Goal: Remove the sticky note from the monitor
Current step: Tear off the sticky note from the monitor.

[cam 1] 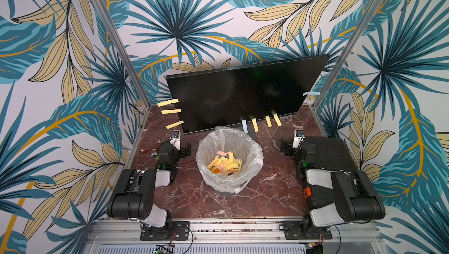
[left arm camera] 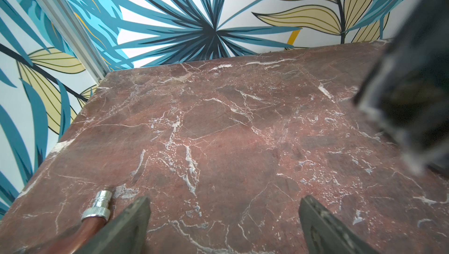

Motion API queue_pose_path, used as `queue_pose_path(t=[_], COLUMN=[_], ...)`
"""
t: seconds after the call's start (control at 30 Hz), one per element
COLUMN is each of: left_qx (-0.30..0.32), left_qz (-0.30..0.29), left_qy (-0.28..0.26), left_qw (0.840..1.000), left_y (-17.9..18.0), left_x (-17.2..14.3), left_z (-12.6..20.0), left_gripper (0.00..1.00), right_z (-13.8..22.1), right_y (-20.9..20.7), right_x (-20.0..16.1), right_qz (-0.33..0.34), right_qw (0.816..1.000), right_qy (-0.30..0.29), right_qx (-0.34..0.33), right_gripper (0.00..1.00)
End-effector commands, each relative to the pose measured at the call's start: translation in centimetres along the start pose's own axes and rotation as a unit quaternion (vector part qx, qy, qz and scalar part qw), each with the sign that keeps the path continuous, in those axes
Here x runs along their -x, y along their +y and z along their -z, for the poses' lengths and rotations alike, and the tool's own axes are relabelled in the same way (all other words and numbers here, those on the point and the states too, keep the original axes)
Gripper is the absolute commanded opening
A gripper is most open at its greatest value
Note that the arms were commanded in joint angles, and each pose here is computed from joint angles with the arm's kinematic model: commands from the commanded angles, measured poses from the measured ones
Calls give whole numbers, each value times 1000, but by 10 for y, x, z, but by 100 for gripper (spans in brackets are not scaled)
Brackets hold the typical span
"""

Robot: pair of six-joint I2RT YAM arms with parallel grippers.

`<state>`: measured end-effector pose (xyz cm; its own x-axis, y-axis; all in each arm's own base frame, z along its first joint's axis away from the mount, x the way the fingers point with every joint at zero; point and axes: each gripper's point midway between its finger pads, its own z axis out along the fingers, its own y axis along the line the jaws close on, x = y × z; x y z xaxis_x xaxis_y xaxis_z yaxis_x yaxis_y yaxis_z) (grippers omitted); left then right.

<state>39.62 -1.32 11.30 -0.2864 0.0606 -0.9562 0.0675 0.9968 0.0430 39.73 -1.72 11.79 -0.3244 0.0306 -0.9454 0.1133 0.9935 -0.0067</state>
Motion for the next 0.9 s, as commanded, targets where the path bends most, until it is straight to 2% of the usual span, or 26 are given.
queue_pose_path(t=[0.0, 0.17, 0.3, 0.47, 0.53, 0.67, 0.87], left_qx=[18, 43, 44, 70, 92, 120, 121], left_qz=[2, 8, 31, 78, 95, 156, 246], left_qy=[-35, 38, 94, 180, 207, 218, 201], left_qw=[999, 998, 994, 978, 969, 956, 940], left_y=[6, 15, 14, 18, 24, 27, 21], left_x=[29, 20, 9, -10, -15, -12, 4], left_z=[17, 39, 61, 89, 101, 122, 155], left_gripper=[100, 100, 100, 100, 100, 100, 100], right_z=[15, 40, 58, 75, 80, 83, 95], right_y=[-7, -21, -25, -33, -29, -11, 6], right_x=[22, 35, 34, 37, 34, 38, 50], right_qz=[-9, -59, -103, -177, -186, -195, -218], right_qw=[1000, 996, 988, 971, 967, 966, 962], right_qy=[16, 40, 88, 116, 139, 161, 167], right_qx=[-19, -55, -73, -107, -101, -52, -3], right_gripper=[99, 100, 99, 99, 100, 99, 100])
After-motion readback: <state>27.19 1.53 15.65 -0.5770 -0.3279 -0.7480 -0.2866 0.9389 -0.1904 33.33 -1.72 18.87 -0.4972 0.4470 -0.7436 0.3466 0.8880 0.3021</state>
